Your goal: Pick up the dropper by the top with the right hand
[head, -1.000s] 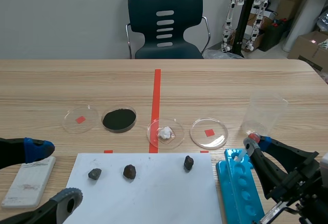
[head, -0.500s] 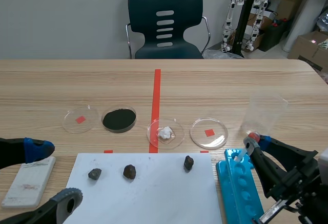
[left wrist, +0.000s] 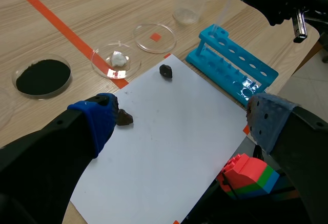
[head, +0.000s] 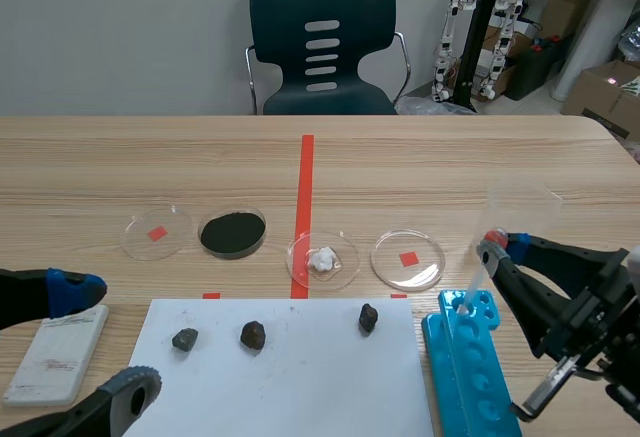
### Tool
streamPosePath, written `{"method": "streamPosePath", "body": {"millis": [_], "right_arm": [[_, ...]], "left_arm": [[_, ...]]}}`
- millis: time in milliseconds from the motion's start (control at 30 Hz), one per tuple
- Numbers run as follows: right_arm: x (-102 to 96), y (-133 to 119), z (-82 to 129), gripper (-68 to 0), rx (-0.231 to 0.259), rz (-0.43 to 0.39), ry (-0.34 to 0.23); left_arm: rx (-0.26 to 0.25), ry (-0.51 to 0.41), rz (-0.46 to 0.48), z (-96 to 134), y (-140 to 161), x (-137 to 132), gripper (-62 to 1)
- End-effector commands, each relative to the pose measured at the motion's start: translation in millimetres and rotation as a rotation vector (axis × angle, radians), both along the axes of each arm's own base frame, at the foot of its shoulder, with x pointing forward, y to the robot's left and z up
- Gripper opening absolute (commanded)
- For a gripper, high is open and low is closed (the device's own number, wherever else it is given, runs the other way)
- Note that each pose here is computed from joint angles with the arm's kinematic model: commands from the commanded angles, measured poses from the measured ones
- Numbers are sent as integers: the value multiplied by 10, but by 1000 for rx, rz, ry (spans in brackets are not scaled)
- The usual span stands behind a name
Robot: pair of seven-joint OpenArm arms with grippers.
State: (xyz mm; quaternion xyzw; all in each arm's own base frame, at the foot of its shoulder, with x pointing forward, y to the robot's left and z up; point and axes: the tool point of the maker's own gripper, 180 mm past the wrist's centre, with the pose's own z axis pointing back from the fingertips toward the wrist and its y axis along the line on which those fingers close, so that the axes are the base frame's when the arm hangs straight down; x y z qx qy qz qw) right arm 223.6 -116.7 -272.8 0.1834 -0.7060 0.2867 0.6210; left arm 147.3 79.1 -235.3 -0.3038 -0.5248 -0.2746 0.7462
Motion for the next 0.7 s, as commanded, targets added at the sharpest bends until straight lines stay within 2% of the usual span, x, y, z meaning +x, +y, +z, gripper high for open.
{"method": "streamPosePath", "body": {"millis": [0, 100, 333, 500, 667], "right_arm": [[8, -23, 141, -642, 26, 5, -34], [7, -11, 237, -642, 26, 12, -48], [-83, 3, 358, -642, -13, 8, -41], [-231, 40, 484, -642, -25, 18, -40], [-447, 154, 528, -642, -36, 46, 7]], "left_arm": [[-30, -23, 6, 88, -23, 34, -84], [-30, -23, 6, 88, -23, 34, -84], [-30, -23, 6, 88, -23, 34, -84], [-30, -23, 6, 88, -23, 34, -84], [-30, -23, 6, 88, -23, 34, -84]]}}
